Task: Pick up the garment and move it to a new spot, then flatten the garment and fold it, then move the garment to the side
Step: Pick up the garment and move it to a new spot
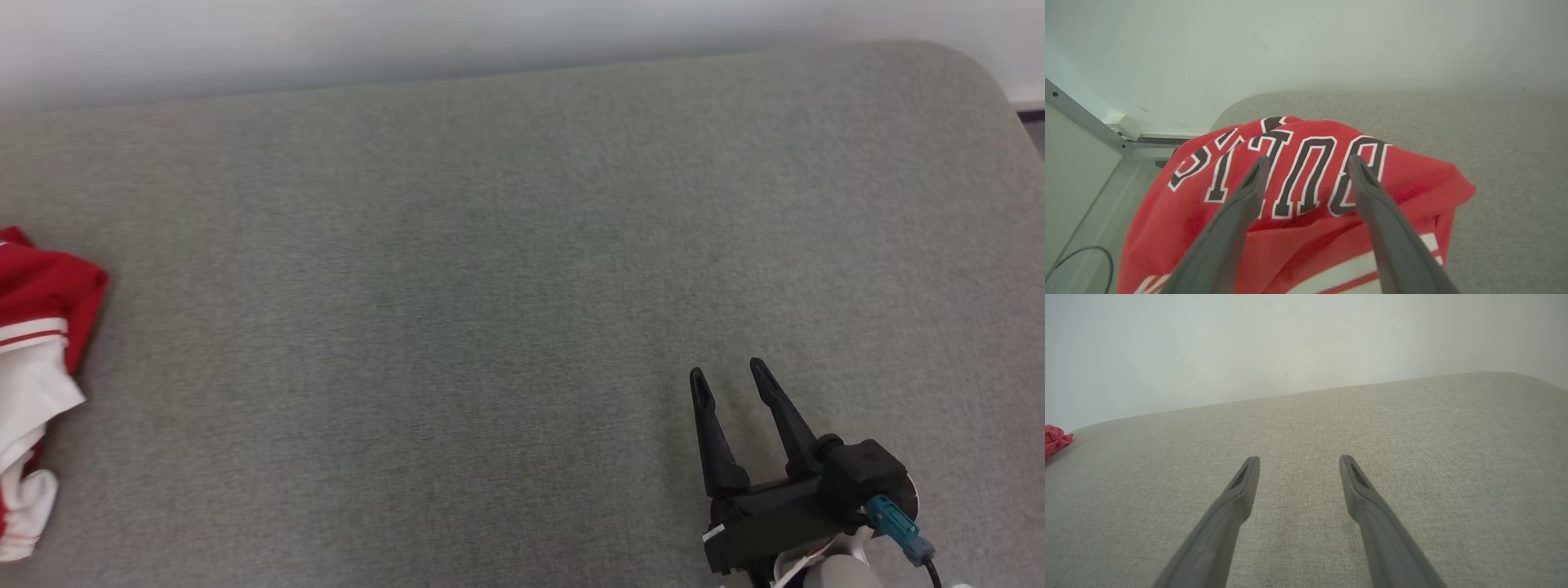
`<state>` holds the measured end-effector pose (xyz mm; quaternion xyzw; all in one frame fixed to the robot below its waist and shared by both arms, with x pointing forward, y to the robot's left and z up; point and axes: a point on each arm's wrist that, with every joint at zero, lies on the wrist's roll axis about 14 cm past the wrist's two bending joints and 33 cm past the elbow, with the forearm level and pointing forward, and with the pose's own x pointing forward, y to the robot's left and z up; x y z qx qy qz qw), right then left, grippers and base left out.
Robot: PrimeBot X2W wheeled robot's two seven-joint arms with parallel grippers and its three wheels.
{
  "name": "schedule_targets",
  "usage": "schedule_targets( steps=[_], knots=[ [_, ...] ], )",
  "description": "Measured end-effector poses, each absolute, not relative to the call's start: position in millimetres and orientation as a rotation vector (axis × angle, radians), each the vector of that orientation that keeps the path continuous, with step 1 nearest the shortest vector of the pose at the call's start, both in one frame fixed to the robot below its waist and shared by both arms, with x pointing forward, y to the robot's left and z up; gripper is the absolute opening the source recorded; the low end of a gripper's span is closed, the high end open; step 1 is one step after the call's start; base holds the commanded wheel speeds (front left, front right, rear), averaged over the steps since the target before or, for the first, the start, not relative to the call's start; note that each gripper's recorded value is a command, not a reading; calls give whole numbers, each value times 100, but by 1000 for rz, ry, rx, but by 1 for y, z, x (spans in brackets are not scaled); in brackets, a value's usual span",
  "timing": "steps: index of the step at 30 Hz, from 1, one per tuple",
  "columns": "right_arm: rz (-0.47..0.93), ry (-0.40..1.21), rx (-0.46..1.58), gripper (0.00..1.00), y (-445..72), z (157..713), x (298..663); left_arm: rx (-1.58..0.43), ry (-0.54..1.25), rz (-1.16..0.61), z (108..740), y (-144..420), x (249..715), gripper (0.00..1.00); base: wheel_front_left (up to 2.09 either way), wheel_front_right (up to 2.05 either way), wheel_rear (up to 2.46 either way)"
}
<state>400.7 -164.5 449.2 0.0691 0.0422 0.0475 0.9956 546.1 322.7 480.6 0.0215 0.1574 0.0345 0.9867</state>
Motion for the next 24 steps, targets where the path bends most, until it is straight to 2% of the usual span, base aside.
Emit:
schedule_targets(
  steps=[10,13,14,15,16,21,24],
  knots=[
    [32,115,129,100,-185,439,396,89,643,41,417,316,549,100,0,0,0],
    [17,120,125,100,-191,438,394,92,690,43,408,315,550,100,0,0,0],
    [14,121,125,100,-191,437,394,96,701,45,407,315,550,54,0,0,0],
    [11,123,125,100,-192,437,394,99,707,45,406,316,551,13,0,0,0],
    [9,123,124,100,-193,437,393,101,709,46,405,315,551,0,0,0,0],
    [3,118,117,100,-196,438,394,131,625,37,419,316,558,0,0,0,0],
    [9,112,113,100,-194,440,395,149,494,37,448,318,570,0,0,0,0]
  ],
)
